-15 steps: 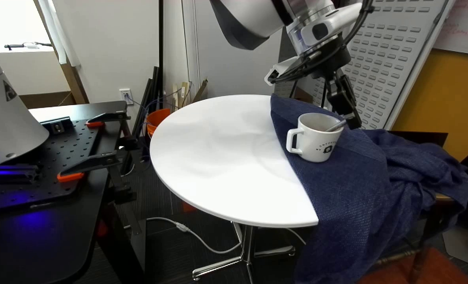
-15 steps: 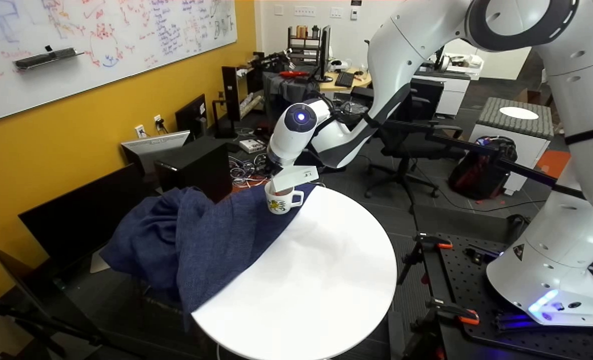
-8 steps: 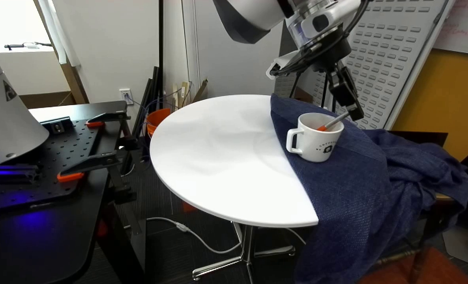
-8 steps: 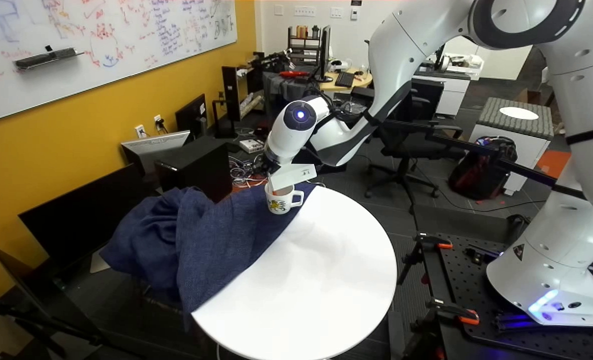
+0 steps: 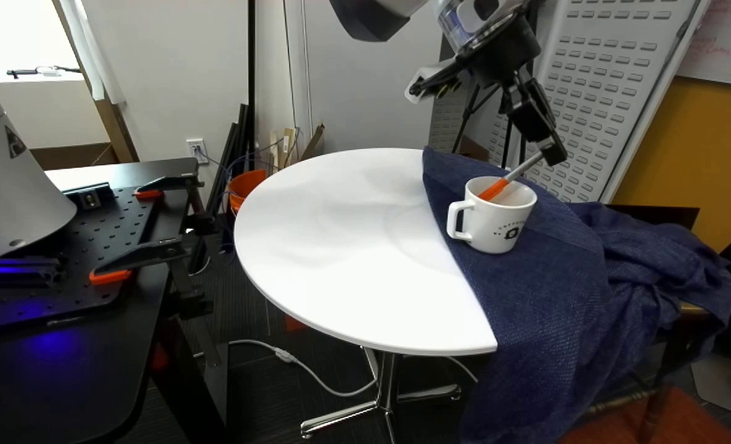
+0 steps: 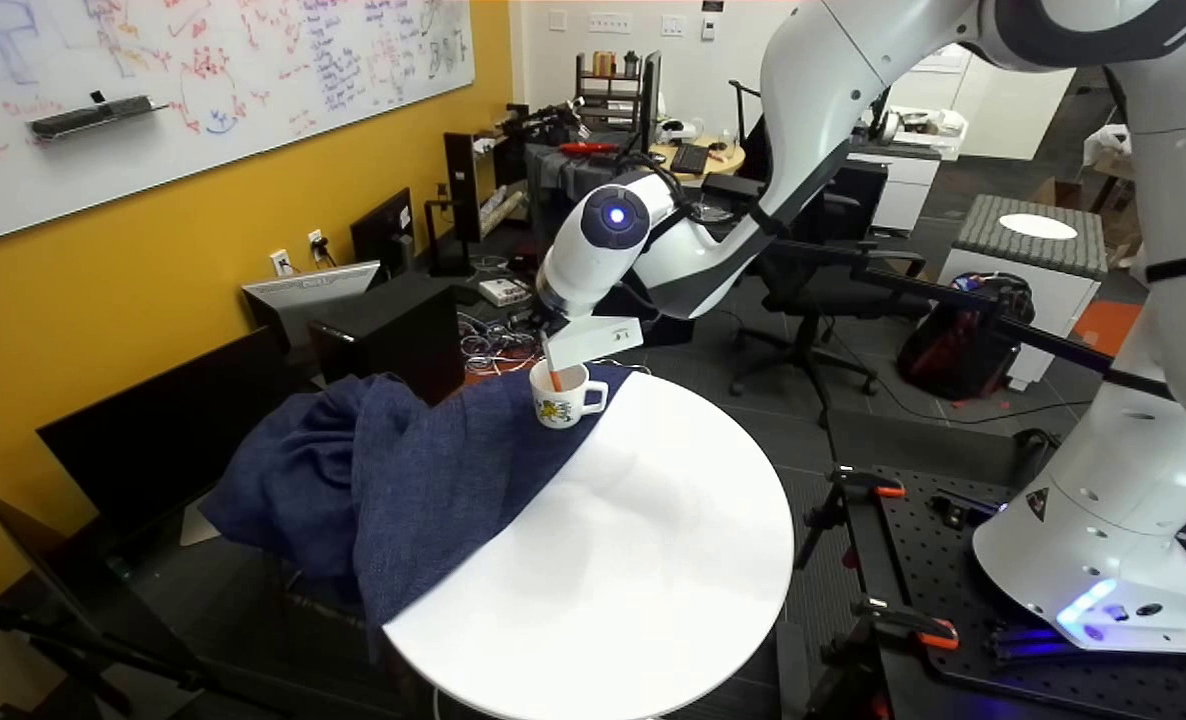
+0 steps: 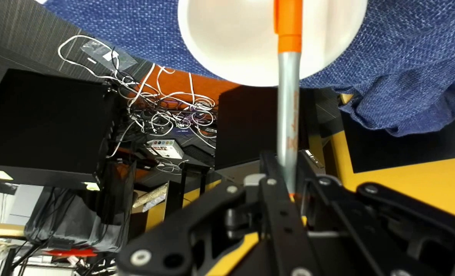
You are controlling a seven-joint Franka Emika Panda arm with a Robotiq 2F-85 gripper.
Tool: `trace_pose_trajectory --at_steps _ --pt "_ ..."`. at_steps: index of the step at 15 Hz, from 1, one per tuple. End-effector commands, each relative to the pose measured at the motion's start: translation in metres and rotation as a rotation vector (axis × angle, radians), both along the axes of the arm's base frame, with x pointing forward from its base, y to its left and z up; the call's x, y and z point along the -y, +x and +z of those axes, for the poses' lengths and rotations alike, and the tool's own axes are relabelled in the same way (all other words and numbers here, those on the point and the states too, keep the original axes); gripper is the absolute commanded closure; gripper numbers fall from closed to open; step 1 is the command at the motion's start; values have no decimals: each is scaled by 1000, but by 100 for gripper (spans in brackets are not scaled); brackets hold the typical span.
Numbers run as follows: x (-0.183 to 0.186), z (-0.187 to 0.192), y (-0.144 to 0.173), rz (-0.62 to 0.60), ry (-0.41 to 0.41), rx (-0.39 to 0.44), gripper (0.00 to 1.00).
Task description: Pick the marker from the cup and put it on the table
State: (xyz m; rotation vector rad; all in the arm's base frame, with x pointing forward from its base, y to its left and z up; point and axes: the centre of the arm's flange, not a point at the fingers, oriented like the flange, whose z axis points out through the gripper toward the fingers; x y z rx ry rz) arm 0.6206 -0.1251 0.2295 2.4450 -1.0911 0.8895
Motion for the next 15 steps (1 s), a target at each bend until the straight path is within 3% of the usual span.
trace_pose_trajectory --at_steps 1,15 --pt "-10 23 -29 -45 -49 10 97" --pt "-28 80 -80 -148 -165 118 97"
